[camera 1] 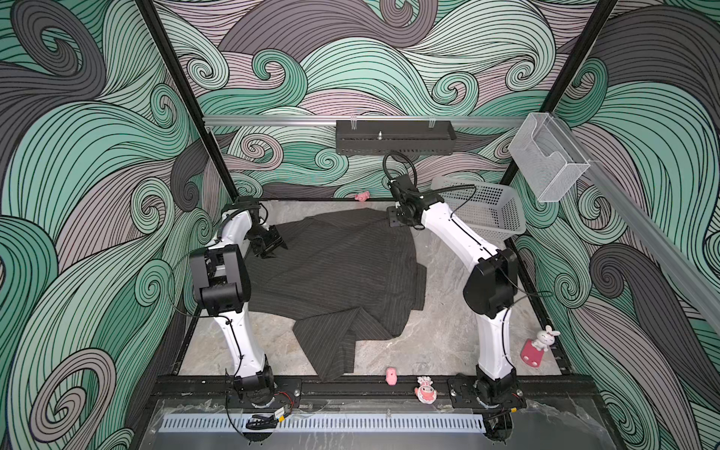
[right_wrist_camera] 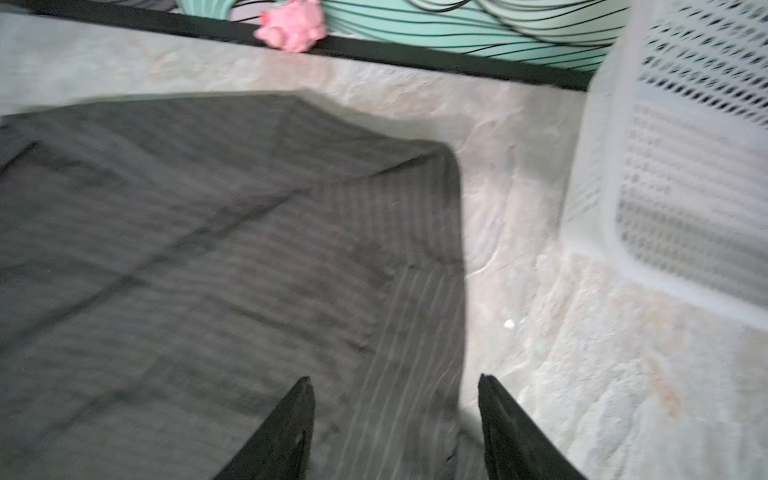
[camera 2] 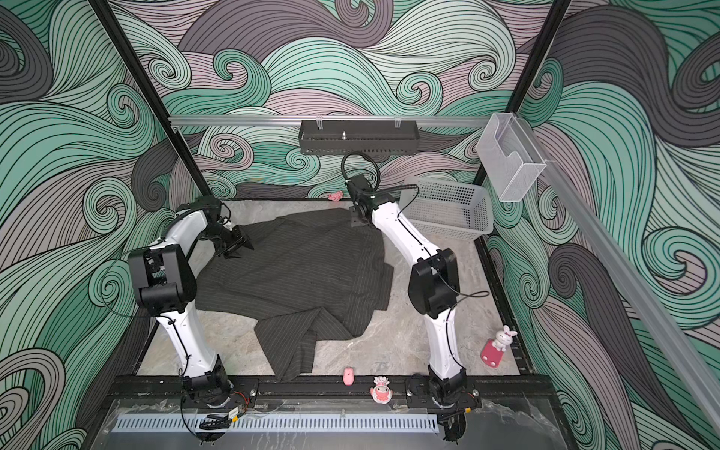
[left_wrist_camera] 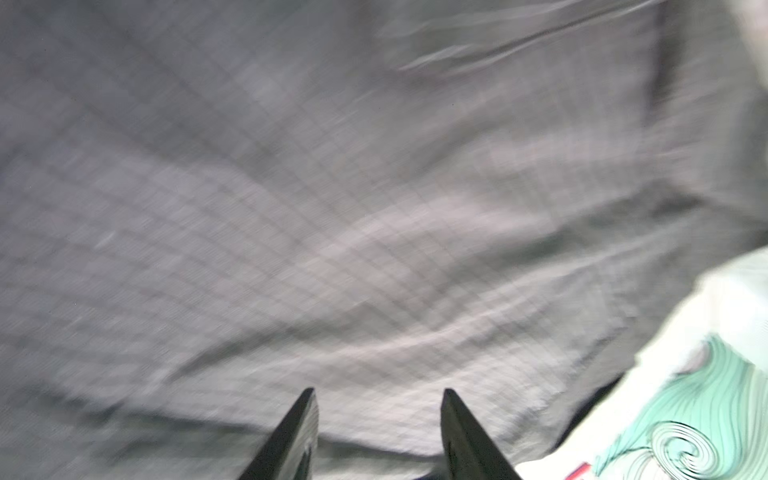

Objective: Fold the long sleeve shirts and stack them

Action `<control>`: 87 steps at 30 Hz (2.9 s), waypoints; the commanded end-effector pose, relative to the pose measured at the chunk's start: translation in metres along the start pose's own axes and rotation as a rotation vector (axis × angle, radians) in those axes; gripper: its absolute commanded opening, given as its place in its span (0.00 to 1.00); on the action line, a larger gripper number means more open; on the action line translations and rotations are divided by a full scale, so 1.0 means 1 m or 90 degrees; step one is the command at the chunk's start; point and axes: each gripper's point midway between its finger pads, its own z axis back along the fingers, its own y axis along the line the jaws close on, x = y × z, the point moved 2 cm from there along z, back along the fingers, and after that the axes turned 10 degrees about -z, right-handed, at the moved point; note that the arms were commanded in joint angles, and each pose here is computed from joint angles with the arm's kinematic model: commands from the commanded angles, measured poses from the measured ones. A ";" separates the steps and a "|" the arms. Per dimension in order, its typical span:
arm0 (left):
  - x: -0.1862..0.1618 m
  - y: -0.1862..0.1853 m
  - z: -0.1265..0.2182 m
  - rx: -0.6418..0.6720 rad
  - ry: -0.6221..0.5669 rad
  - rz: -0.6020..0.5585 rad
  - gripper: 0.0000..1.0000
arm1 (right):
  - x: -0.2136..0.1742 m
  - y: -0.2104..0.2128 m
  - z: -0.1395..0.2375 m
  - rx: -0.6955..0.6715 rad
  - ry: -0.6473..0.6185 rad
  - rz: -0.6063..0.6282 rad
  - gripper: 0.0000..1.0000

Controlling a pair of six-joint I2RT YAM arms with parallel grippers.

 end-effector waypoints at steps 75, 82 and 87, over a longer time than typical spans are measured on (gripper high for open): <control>0.041 0.045 -0.063 0.222 0.075 -0.083 0.23 | -0.231 -0.043 -0.080 -0.031 0.423 -0.017 0.51; 0.029 0.040 -0.060 0.247 0.098 -0.128 0.41 | -0.230 -0.042 -0.079 -0.025 0.425 -0.022 0.51; 0.025 0.032 -0.053 0.267 0.093 -0.168 0.39 | -0.229 -0.042 -0.077 -0.026 0.422 -0.022 0.51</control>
